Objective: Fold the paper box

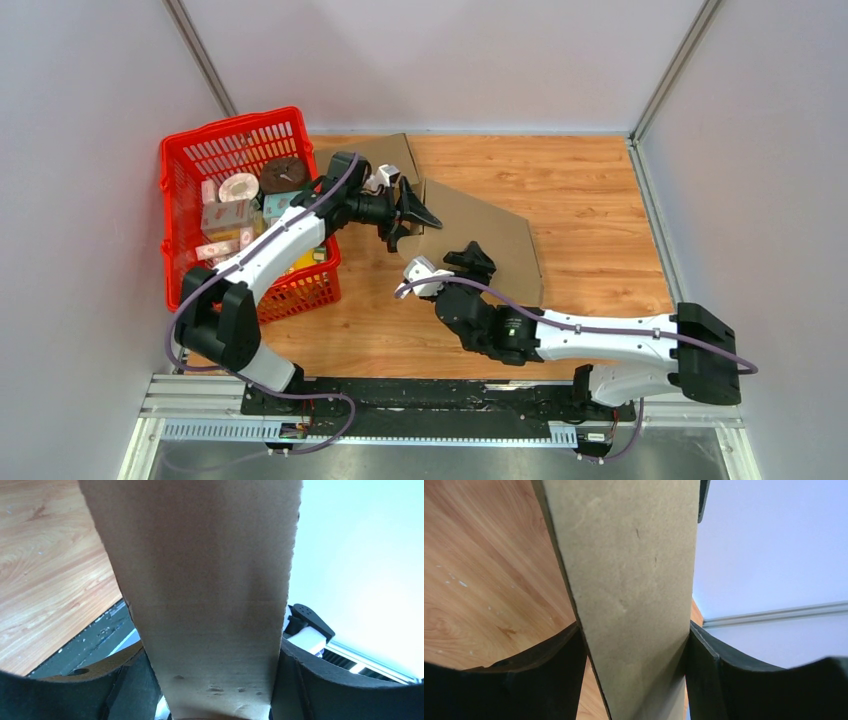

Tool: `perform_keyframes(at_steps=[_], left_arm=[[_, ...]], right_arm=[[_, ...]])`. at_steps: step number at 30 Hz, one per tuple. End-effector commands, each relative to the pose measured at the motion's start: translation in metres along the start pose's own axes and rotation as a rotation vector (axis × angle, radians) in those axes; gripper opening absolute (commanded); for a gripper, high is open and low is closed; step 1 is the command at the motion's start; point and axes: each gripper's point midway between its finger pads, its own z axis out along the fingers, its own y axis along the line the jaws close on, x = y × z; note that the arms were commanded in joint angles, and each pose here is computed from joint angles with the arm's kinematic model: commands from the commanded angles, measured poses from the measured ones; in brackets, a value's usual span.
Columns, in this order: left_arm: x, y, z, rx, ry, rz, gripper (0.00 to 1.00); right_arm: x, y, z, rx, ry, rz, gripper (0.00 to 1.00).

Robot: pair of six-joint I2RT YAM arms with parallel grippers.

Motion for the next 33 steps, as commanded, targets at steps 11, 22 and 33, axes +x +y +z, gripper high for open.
perform_keyframes(at_steps=[11, 22, 33], left_arm=[[-0.029, -0.029, -0.096, 0.045, -0.296, 0.271, 0.76], [-0.068, -0.041, -0.1, 0.174, -0.363, 0.029, 0.78], [-0.045, -0.069, -0.14, 0.054, -0.559, 0.536, 0.61]], right_arm=[[0.034, -0.032, -0.037, 0.034, 0.109, 0.186, 0.48], [0.043, -0.047, -0.056, 0.007, 0.11, 0.23, 0.47], [0.027, -0.064, -0.049, -0.302, 0.152, 0.59, 0.51]])
